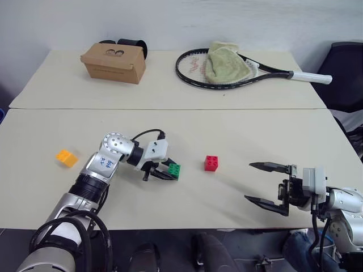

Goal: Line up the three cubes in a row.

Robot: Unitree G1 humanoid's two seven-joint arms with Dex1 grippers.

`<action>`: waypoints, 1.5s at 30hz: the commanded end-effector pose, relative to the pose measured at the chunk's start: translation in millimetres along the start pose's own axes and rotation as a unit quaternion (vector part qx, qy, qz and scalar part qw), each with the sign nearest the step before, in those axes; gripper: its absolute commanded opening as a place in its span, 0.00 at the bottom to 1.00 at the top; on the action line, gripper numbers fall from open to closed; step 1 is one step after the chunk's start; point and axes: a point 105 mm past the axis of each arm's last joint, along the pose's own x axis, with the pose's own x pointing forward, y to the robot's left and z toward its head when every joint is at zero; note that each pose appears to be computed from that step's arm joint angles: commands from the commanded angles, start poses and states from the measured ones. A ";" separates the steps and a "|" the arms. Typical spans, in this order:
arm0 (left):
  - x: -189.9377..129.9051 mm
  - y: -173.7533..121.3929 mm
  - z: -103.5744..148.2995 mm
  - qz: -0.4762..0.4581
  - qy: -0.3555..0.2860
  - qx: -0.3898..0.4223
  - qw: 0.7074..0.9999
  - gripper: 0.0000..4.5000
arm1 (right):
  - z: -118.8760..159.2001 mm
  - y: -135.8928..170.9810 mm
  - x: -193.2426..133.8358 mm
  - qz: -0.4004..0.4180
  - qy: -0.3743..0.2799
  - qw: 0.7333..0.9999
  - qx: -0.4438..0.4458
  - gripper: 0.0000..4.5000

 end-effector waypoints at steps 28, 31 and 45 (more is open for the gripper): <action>-113.6 -35.4 5.8 0.227 -0.057 0.009 0.972 0.82 | 6.1 1.3 10.4 0.003 -0.060 0.998 0.013 1.00; -149.2 -53.8 -16.4 0.365 -0.083 -0.033 0.927 0.82 | 6.6 0.6 20.2 0.020 -0.078 0.996 0.031 1.00; -242.6 -227.9 -127.2 0.688 -0.054 -0.311 0.654 1.00 | 29.4 -10.6 59.2 0.047 -0.139 0.989 0.002 1.00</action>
